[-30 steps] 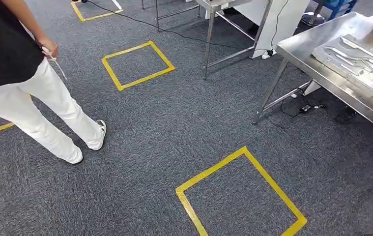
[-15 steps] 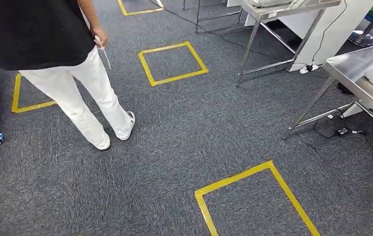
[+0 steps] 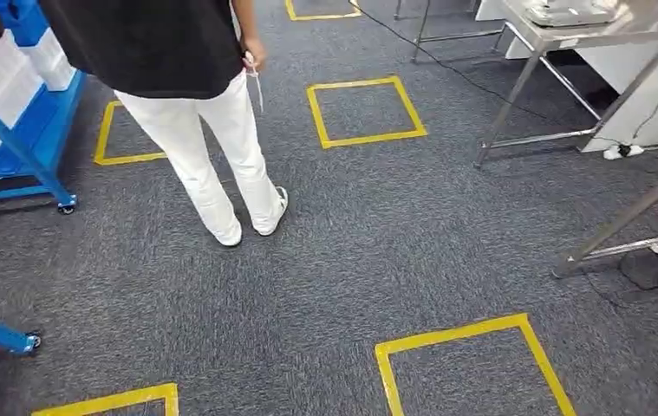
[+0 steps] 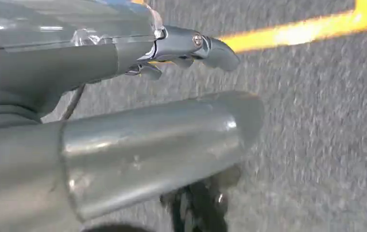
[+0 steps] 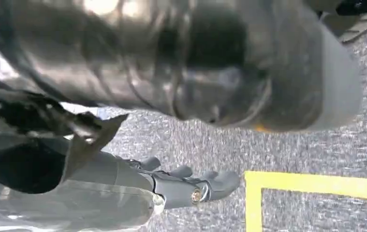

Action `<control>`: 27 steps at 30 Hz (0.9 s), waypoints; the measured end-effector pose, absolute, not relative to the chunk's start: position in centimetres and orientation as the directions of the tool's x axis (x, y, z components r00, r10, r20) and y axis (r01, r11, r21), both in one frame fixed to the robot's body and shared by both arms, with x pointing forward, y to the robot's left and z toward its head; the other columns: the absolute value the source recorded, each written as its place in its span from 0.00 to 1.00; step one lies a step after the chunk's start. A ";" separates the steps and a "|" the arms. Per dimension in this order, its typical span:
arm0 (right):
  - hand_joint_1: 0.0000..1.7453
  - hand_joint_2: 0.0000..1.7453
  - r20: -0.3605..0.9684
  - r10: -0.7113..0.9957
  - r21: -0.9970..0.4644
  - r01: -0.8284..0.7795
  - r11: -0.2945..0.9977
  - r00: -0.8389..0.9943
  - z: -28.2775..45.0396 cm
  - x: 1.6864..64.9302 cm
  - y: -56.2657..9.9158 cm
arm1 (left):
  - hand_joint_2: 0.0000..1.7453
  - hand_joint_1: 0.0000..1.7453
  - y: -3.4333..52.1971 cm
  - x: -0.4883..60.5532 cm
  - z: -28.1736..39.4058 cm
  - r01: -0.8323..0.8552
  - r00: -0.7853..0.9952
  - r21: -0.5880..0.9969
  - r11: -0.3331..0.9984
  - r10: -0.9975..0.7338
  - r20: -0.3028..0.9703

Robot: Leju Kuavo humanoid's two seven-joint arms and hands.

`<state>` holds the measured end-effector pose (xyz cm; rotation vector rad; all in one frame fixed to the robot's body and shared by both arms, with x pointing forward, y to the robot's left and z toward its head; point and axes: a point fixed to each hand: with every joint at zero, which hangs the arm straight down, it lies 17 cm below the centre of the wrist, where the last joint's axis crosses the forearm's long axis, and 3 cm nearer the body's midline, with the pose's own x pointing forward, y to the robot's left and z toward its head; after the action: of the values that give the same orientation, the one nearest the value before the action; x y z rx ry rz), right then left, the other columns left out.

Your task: Take the parts from the cabinet and place them on the table.

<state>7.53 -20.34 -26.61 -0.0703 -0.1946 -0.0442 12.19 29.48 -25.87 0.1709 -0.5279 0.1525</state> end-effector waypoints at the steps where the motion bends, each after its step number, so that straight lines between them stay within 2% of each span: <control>1: 0.00 0.00 0.194 -0.038 -0.061 0.050 0.997 0.980 -26.6 7.5 -20.1 | 0.00 0.00 29.7 12.2 -25.9 -0.188 0.853 0.126 0.974 0.098 0.513; 27: 0.00 0.00 0.156 -0.106 -0.047 0.115 0.992 0.982 -26.8 6.3 -19.7 | 0.00 0.00 29.4 12.8 -25.8 -0.135 0.860 0.150 0.979 0.041 0.508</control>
<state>6.27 -19.71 -26.81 -0.0563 -0.1542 -0.1115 12.83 29.39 -25.83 0.1839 -0.5278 0.0926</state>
